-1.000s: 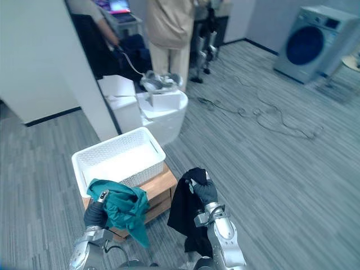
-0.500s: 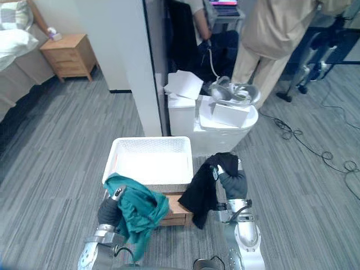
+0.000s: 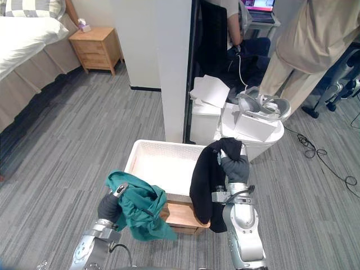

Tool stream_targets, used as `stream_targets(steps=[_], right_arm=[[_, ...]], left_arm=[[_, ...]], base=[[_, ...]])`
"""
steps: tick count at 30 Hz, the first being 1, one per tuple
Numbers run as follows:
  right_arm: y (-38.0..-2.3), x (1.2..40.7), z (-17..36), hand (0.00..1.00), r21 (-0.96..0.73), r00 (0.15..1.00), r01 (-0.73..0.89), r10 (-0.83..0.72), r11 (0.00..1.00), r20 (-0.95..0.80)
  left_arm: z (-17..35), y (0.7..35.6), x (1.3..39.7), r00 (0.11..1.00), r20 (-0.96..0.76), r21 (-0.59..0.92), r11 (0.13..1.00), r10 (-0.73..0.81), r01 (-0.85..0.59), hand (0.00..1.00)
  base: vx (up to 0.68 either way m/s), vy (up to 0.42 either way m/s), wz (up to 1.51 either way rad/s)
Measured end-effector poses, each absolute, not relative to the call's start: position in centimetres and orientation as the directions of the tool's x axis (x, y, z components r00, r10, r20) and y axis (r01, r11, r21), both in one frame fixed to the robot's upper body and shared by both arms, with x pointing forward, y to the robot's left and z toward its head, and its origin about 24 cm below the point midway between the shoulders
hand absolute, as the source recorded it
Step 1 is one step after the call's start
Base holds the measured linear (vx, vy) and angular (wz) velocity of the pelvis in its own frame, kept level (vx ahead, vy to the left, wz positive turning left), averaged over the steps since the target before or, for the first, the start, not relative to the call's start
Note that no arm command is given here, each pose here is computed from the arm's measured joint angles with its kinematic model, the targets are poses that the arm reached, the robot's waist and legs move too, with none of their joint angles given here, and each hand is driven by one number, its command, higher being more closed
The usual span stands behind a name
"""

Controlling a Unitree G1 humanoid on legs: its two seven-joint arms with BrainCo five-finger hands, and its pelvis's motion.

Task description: Tidy the bed and pick cloth on bed and put in laundry

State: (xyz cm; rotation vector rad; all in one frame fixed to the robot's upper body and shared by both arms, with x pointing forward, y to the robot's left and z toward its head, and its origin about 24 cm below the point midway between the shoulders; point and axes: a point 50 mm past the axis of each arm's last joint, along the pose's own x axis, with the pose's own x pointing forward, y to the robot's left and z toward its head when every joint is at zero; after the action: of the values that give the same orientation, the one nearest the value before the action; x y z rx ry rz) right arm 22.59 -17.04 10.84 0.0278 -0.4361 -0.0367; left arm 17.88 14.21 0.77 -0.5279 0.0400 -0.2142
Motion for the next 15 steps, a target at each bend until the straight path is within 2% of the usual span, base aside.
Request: stream_targets(steps=[4, 11, 15], right_arm=[[-17.9, 24.0, 13.7, 1.0, -0.03, 0.849, 0.054, -0.03, 0.998, 0.527], [-15.4, 26.9, 23.6, 1.0, -0.125, 0.631, -0.035, 0.119, 0.992, 0.767], [-15.4, 27.5, 26.7, 1.0, -0.22, 0.589, -0.035, 0.198, 0.975, 0.784]], left_arm=[[0.9, 13.7, 18.2, 0.97, 0.024, -0.508, 0.833, -0.24, 0.219, 1.0], [-0.7, 14.7, 19.1, 0.964, -0.054, -0.472, 0.857, -0.26, 0.205, 1.0], [-1.3, 14.3, 18.7, 0.956, -0.071, -0.489, 0.846, -0.284, 0.215, 1.0]], base=[[-0.04, 0.067, -0.06], [-0.03, -0.007, 0.06], [-0.06, -0.06, 0.12]])
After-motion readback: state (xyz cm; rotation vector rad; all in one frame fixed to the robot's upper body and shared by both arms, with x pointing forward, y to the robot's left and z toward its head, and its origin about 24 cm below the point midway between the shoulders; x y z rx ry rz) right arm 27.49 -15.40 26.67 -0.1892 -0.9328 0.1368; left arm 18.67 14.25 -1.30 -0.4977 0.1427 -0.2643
